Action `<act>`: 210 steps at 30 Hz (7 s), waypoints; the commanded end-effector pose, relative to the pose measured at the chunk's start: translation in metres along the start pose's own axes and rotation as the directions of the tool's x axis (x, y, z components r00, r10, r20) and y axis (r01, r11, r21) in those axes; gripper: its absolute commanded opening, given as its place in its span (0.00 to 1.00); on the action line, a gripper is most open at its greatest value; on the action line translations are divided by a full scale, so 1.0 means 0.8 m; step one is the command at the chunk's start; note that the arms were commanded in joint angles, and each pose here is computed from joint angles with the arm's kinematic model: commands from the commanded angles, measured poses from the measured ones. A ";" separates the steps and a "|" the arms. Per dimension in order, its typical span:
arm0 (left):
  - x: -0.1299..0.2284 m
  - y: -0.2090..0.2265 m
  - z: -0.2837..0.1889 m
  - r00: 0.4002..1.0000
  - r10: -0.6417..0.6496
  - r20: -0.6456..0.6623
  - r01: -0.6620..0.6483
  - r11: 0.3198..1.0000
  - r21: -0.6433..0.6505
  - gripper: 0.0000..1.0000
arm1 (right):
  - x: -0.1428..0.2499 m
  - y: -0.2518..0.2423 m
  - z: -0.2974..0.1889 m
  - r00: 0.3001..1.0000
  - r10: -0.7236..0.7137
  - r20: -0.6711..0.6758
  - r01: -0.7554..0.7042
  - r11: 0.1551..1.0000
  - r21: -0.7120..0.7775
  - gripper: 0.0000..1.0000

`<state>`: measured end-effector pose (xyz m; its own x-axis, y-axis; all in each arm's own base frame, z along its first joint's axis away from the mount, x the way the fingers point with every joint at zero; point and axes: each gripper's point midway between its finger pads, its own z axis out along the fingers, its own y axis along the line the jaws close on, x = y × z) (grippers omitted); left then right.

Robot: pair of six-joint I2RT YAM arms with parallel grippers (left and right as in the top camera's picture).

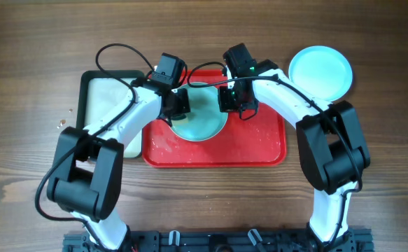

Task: Clean dirty plates on tray and stack at the side
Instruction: 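Scrub the light-blue plate with the sponge while right gripper holds it, then lower the sponge into the black tray and release it with left gripper, then lift the light-blue plate with the right gripper and swing it left over the black tray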

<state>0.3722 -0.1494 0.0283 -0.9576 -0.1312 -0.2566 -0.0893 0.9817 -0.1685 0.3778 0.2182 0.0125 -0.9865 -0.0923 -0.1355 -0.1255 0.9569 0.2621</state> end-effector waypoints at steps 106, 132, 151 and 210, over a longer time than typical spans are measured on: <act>0.044 -0.079 0.060 0.979 0.100 -0.177 -0.061 0.976 0.211 0.05 | 0.000 0.009 -0.002 0.997 -0.072 0.005 0.072 0.997 -0.033 0.05; -0.086 0.068 -0.114 0.974 -0.206 0.093 0.192 0.972 0.139 0.05 | 0.000 0.008 -0.002 0.997 -0.072 0.006 0.072 0.997 -0.032 0.18; -0.047 0.211 -0.049 0.994 -0.063 -0.092 0.044 0.980 -0.194 0.07 | -0.002 0.009 -0.002 0.997 -0.073 0.011 0.073 0.997 -0.033 0.19; -0.184 0.212 -0.271 0.832 -0.124 0.540 0.198 0.977 -0.080 1.00 | -0.072 0.124 -0.152 0.883 -0.124 0.453 0.133 0.991 0.010 0.04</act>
<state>0.4373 0.0658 0.2426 -0.6431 -0.2973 -0.7057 -0.2912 0.9473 -0.1337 0.4122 0.2620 0.1555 -0.8414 -0.0667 -0.5363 -0.2406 0.9348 0.2612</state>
